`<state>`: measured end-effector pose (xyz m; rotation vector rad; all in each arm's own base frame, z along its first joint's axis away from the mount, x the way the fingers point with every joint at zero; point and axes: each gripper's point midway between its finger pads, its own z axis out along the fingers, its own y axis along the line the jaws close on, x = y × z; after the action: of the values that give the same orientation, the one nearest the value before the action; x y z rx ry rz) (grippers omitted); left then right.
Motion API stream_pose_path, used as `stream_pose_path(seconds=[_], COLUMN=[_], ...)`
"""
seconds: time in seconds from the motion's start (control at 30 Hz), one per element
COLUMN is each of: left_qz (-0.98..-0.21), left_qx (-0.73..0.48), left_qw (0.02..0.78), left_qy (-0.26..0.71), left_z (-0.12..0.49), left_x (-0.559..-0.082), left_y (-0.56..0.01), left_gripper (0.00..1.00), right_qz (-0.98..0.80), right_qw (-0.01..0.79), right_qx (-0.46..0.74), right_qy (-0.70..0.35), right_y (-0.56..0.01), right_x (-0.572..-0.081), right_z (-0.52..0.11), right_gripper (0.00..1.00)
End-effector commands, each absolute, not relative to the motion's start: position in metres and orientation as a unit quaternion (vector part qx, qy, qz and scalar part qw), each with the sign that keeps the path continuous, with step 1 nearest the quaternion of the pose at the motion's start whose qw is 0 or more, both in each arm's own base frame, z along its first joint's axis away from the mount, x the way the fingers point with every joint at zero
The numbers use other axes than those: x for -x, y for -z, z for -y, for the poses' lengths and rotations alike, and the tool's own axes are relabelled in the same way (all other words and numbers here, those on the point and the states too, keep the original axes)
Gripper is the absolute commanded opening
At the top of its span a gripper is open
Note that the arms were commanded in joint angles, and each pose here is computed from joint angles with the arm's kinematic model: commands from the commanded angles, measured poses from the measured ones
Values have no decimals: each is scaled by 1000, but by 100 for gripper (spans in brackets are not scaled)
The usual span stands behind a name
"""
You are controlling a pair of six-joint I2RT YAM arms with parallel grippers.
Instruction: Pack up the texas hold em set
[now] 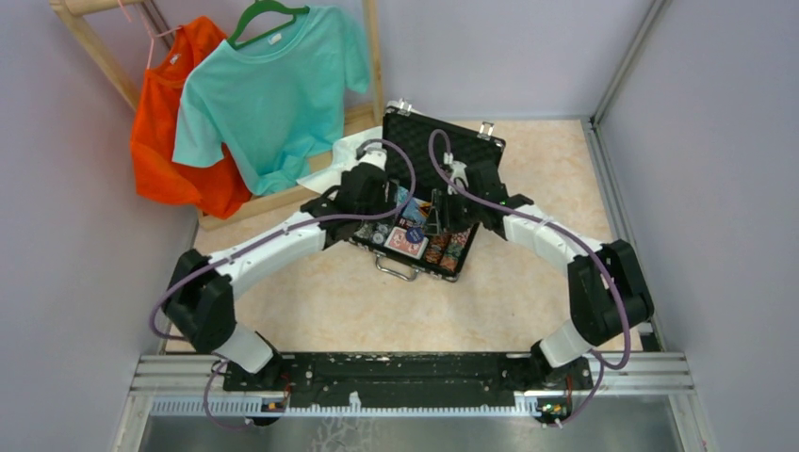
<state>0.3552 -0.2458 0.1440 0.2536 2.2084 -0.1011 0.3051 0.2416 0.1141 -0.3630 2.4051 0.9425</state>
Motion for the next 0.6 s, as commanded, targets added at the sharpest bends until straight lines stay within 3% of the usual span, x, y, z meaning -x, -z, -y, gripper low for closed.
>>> stream_pose_path(seconds=[0.0, 0.07, 0.2, 0.57], left_qz=[-866, -869, -874, -862], left_qx=[-71, -56, 2, 76], left_qw=[489, 485, 475, 487], left_qy=[73, 81, 108, 117], left_z=[238, 227, 188, 143], left_x=[-357, -354, -351, -333], left_y=[-181, -180, -169, -151], left_gripper=[84, 86, 86, 85], right_qz=[-859, -856, -859, -865], right_qw=[320, 315, 295, 242], right_qx=[191, 207, 226, 265], right_qy=[-352, -353, -352, -350], right_y=[-161, -162, -150, -107], right_x=[-321, -321, -328, -324], right_z=[-279, -297, -334, -405], right_gripper=[41, 32, 0, 0])
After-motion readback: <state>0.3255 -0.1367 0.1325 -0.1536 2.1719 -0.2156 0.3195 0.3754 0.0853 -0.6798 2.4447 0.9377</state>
